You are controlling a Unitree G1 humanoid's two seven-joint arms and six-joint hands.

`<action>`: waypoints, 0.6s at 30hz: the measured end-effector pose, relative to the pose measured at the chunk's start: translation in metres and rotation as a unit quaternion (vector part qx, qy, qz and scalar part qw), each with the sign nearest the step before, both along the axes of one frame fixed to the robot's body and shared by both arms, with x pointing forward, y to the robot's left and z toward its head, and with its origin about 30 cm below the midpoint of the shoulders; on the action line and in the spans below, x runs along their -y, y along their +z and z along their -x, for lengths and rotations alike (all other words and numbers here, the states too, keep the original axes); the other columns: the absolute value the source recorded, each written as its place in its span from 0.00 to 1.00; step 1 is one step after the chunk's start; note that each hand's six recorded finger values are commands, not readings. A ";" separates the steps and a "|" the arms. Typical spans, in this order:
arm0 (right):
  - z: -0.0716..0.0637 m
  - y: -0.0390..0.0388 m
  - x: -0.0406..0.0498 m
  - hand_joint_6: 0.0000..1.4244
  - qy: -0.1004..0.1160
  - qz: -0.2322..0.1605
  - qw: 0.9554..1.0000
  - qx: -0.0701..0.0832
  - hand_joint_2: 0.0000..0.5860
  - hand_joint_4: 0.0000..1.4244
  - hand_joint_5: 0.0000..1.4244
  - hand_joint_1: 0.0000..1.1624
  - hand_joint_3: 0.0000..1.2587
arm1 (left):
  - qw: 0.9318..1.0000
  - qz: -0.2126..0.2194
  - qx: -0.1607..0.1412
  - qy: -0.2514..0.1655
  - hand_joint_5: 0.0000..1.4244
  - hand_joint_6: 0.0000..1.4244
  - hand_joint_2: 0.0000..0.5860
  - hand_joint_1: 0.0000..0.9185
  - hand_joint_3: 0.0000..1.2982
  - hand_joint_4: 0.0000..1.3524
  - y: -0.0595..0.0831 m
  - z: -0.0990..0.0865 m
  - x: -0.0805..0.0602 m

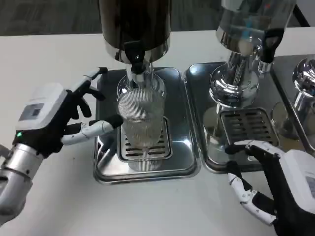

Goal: Grasp the cup under the faucet to collect the drink, then remove the cup.

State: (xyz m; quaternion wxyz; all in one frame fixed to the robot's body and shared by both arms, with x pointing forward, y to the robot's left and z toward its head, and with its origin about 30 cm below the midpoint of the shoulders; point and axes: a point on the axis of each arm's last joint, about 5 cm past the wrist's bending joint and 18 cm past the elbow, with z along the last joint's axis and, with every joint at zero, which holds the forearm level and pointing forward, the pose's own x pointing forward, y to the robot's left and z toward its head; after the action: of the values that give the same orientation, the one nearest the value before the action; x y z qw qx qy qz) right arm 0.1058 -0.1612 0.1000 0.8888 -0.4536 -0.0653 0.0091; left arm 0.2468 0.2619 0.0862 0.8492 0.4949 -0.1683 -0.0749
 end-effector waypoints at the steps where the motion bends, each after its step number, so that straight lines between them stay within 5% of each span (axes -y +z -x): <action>1: 0.000 0.0000 0.0000 0.29 0.000 0.000 1.000 0.000 0.76 0.23 0.25 0.37 0.37 | 1.000 0.012 0.002 -0.001 0.38 0.54 0.12 0.00 0.14 0.21 0.003 0.003 -0.005; 10: -0.002 -0.0003 -0.0007 0.28 0.002 -0.003 1.000 0.001 0.76 0.23 0.25 0.37 0.37 | 0.990 0.135 0.033 -0.027 0.26 0.43 0.13 0.00 0.21 0.18 0.045 0.013 -0.041; 14: -0.005 -0.0003 -0.0024 0.27 0.008 -0.004 1.000 0.005 0.77 0.23 0.25 0.38 0.37 | 0.975 0.207 0.039 -0.071 0.26 0.33 0.13 0.00 0.25 0.23 0.070 0.012 -0.054; 18: -0.006 -0.0029 -0.0025 0.27 0.009 -0.006 1.000 -0.001 0.77 0.24 0.25 0.38 0.37 | 0.957 0.267 0.011 -0.112 0.25 0.27 0.12 0.00 0.28 0.23 0.085 0.009 -0.066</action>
State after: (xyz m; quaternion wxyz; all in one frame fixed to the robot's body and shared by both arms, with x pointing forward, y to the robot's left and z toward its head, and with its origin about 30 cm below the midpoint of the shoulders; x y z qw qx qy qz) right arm 0.1121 -0.1588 0.0971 0.8913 -0.4479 -0.0681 0.0170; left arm 0.2373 0.3279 0.1716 0.9347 0.2287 -0.2461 -0.1163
